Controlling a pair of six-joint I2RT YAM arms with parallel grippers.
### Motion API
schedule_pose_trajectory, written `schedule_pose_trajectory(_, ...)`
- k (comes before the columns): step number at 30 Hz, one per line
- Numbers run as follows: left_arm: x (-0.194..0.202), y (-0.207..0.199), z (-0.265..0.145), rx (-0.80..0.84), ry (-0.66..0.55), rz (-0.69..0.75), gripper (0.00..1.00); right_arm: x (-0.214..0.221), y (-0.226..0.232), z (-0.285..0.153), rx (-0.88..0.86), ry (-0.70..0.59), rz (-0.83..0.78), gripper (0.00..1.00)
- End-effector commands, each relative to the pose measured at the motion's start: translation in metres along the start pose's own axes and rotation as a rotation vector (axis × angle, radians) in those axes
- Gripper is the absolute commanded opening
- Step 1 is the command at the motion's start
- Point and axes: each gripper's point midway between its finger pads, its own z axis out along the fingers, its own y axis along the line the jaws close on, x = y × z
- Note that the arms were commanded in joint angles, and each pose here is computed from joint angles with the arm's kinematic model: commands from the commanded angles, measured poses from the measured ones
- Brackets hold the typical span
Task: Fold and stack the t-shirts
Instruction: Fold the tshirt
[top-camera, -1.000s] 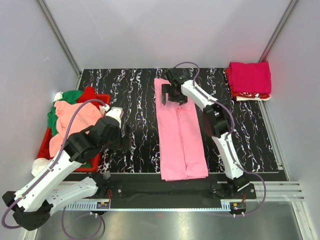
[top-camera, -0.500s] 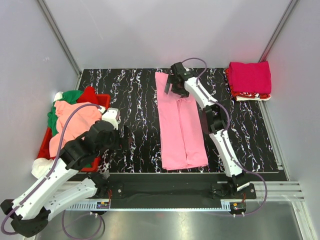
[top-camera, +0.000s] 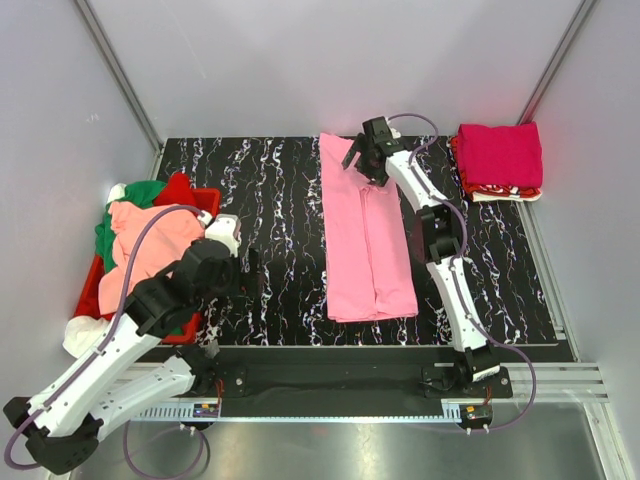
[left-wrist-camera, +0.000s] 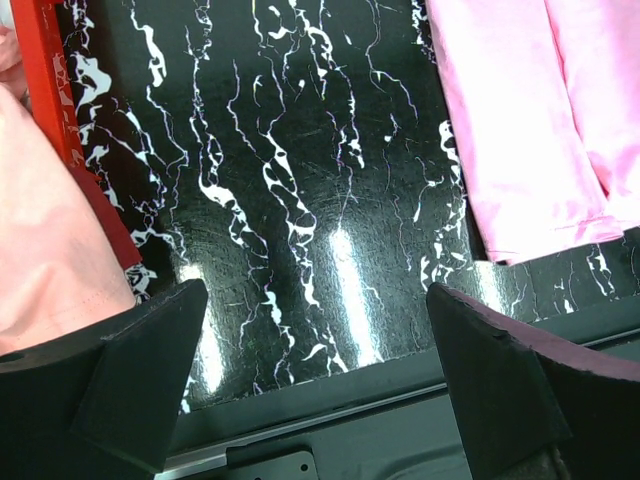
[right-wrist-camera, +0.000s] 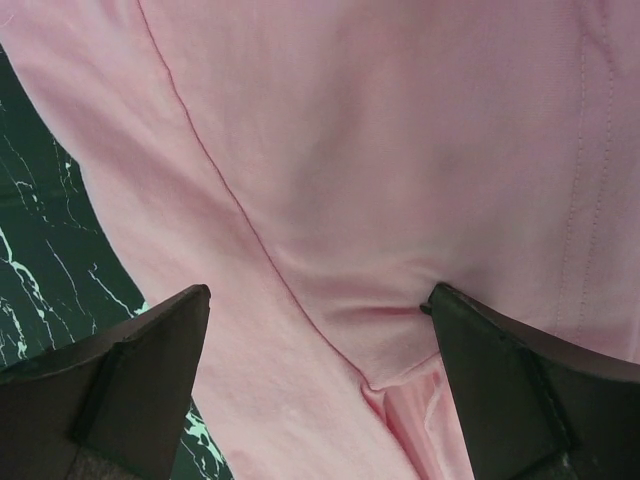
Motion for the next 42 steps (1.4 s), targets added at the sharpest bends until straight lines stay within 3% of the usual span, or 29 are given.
schedule_pose_trajectory(1, -0.011, -0.003, 0.003, 0.008, -0.046, 0.000, 0.99, -0.034, 0.032, -0.047, -0.093, -0.073, 0.023, 1.00)
schedule_pose_trajectory(5, -0.008, -0.017, 0.007, 0.066, 0.002, 0.005, 0.99, -0.056, 0.044, -0.108, -0.127, -0.133, -0.034, 1.00)
schedule_pose_trajectory(6, -0.006, -0.021, 0.011, 0.069, 0.025, -0.004, 0.99, -0.069, 0.053, -0.145, -0.160, -0.173, -0.047, 1.00)
schedule_pose_trajectory(11, 0.005, -0.055, 0.026, 0.192, 0.099, -0.103, 0.99, -0.026, -0.006, -0.197, -0.038, -0.101, -0.119, 1.00)
schedule_pose_trajectory(12, 0.009, -0.059, 0.030, 0.211, 0.112, -0.116, 0.99, -0.027, -0.010, -0.231, -0.059, -0.134, -0.122, 1.00)
schedule_pose_trajectory(13, 0.014, -0.066, 0.034, 0.234, 0.124, -0.124, 0.99, 0.007, -0.046, -0.219, 0.022, -0.063, -0.132, 1.00)
schedule_pose_trajectory(14, 0.014, -0.077, 0.039, 0.272, 0.129, -0.151, 0.99, 0.009, -0.054, -0.247, 0.021, -0.097, -0.121, 1.00)
schedule_pose_trajectory(18, 0.041, -0.100, 0.061, 0.285, 0.202, -0.169, 0.93, 0.099, -0.143, -0.258, 0.143, 0.045, -0.065, 1.00)
schedule_pose_trajectory(24, 0.083, -0.132, 0.090, 0.286, 0.313, -0.217, 0.81, 0.176, -0.195, -0.278, 0.098, 0.107, 0.123, 0.93)
schedule_pose_trajectory(28, 0.104, -0.140, 0.104, 0.273, 0.362, -0.238, 0.71, 0.201, -0.212, -0.283, 0.103, 0.132, 0.174, 0.86)
schedule_pose_trajectory(38, 0.139, -0.158, 0.122, 0.258, 0.446, -0.246, 0.68, 0.236, -0.240, -0.265, 0.154, 0.179, 0.231, 0.71)
schedule_pose_trajectory(42, 0.145, -0.157, 0.126, 0.246, 0.458, -0.245, 0.66, 0.237, -0.241, -0.262, 0.161, 0.184, 0.228, 0.59)
